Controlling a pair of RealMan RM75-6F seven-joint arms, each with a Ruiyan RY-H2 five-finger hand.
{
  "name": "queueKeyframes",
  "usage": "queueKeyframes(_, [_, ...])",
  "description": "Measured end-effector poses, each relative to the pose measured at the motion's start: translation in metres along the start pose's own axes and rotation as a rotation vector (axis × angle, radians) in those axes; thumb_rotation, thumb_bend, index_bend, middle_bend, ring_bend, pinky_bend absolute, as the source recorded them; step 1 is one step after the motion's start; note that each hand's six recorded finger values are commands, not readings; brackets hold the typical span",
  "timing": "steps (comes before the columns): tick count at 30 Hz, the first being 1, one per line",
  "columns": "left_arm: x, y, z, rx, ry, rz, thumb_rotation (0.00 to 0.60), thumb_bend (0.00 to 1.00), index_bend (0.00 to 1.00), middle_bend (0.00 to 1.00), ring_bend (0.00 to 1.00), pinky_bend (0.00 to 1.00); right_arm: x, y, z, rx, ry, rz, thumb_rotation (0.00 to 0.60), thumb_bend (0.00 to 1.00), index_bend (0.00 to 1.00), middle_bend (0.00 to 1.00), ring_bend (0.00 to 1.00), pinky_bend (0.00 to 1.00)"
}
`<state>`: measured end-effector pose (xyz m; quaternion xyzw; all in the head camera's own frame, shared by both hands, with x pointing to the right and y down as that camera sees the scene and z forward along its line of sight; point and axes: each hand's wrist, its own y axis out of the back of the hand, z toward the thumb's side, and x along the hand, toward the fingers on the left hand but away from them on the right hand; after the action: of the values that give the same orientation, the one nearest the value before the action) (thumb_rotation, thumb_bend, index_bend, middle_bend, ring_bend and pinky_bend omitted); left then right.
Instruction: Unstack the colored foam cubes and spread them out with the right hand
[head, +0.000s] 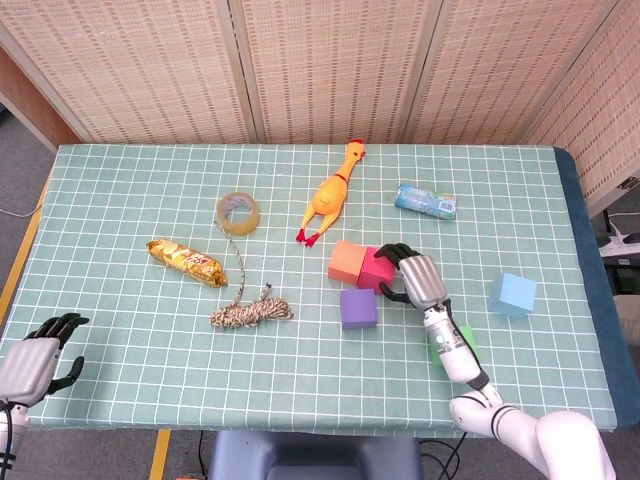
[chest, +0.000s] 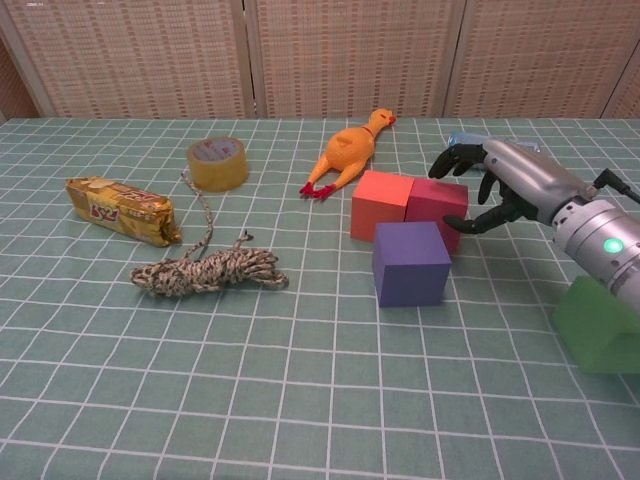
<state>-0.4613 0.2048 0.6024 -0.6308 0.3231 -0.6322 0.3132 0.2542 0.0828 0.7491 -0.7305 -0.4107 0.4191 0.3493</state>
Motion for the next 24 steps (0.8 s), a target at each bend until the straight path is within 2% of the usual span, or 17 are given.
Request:
queueKeyframes(8, [0.0, -0.001, 0.0, 0.0, 0.0, -0.004, 0.6, 0.46, 0.21, 0.16, 0.16, 0.36, 0.007, 0.02, -0.006, 0.005, 0.01, -0.052, 0.6, 0.4, 0.36, 0.31, 0.29, 0.54])
queueKeyframes(14, [0.001, -0.002, 0.001, 0.003, 0.0, -0.008, 0.6, 0.46, 0.21, 0.16, 0.16, 0.36, 0.015, 0.034, -0.01, 0.011, 0.016, -0.064, 0.6, 0.4, 0.34, 0.31, 0.29, 0.54])
queueKeyframes(15, [0.001, -0.002, 0.001, 0.004, 0.0, -0.009, 0.6, 0.46, 0.21, 0.16, 0.16, 0.36, 0.016, 0.034, -0.01, 0.007, 0.015, -0.058, 0.6, 0.38, 0.33, 0.31, 0.29, 0.54])
queueKeyframes(19, [0.002, -0.003, 0.001, 0.007, 0.001, -0.015, 0.6, 0.46, 0.21, 0.16, 0.16, 0.36, 0.02, 0.031, -0.014, 0.001, -0.01, -0.017, 0.6, 0.14, 0.21, 0.26, 0.2, 0.5])
queueKeyframes(21, [0.002, -0.004, 0.001, 0.007, 0.003, -0.017, 0.6, 0.46, 0.21, 0.16, 0.16, 0.36, 0.022, 0.029, -0.016, 0.018, -0.029, 0.005, 0.6, 0.1, 0.16, 0.23, 0.16, 0.46])
queueKeyframes(24, [0.002, -0.003, 0.0, 0.005, 0.007, -0.017, 0.6, 0.46, 0.21, 0.16, 0.16, 0.36, 0.024, 0.021, -0.017, 0.015, -0.057, 0.052, 0.6, 0.1, 0.13, 0.2, 0.13, 0.42])
